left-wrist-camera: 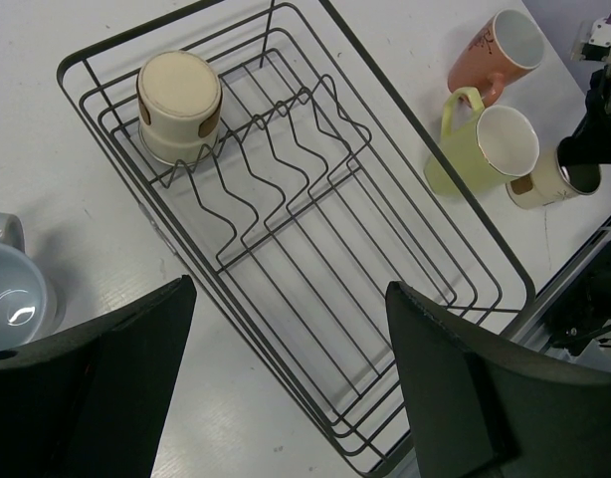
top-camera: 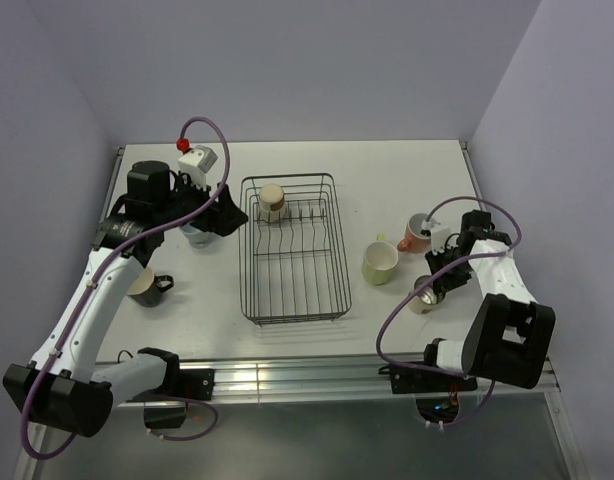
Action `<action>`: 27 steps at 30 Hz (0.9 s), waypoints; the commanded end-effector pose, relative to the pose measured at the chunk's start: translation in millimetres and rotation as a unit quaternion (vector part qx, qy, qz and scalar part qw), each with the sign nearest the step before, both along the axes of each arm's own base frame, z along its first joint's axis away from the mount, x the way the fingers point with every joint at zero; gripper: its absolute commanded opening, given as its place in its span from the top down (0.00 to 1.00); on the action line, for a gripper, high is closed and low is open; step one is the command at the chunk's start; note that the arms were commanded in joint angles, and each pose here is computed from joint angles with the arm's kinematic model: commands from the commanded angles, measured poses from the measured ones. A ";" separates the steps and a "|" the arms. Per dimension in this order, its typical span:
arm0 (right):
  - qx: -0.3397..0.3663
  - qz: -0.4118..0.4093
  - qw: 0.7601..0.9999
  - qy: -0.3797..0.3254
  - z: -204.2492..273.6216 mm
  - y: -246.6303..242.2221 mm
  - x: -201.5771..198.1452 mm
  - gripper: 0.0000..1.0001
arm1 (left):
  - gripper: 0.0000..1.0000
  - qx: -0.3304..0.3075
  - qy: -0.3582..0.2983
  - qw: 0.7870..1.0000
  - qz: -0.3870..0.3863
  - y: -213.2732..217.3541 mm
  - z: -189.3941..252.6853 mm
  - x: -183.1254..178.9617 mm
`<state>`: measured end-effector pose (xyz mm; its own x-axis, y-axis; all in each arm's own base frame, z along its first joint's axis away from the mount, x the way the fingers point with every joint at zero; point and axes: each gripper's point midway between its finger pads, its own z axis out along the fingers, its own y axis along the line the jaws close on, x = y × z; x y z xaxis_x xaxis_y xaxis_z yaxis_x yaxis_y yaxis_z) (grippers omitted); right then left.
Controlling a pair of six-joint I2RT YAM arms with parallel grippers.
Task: Load the cups into the dish rack
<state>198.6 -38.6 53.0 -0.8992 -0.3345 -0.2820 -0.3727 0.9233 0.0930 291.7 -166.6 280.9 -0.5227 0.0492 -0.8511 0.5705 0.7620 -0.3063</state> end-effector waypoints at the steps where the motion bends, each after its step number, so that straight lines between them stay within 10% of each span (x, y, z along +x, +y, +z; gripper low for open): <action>1: -0.017 -0.011 0.999 -0.040 16.0 -11.3 6.4 0.87 | 0.15 -0.005 -0.014 1.000 -0.003 -2.4 6.3 0.2; 10: -0.038 -0.040 0.986 -0.156 116.1 -45.3 37.0 1.00 | 0.13 -0.005 -0.018 1.000 -0.005 -3.1 16.7 1.4; 20: -0.020 -0.032 0.918 -0.395 276.9 -10.5 109.4 1.00 | 0.01 -0.073 0.001 0.995 -0.071 -30.8 64.2 -0.4; 27: -0.003 0.008 0.815 -0.580 373.6 52.9 134.9 1.00 | 0.01 -0.186 0.049 0.973 -0.128 -43.2 94.0 -12.6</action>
<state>324.5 5.5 349.3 -0.2971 -0.3889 -0.8720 -0.3526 0.8934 -0.2783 293.0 -197.2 340.5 -0.5909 -0.0635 -0.8043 0.6322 0.5829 -0.5105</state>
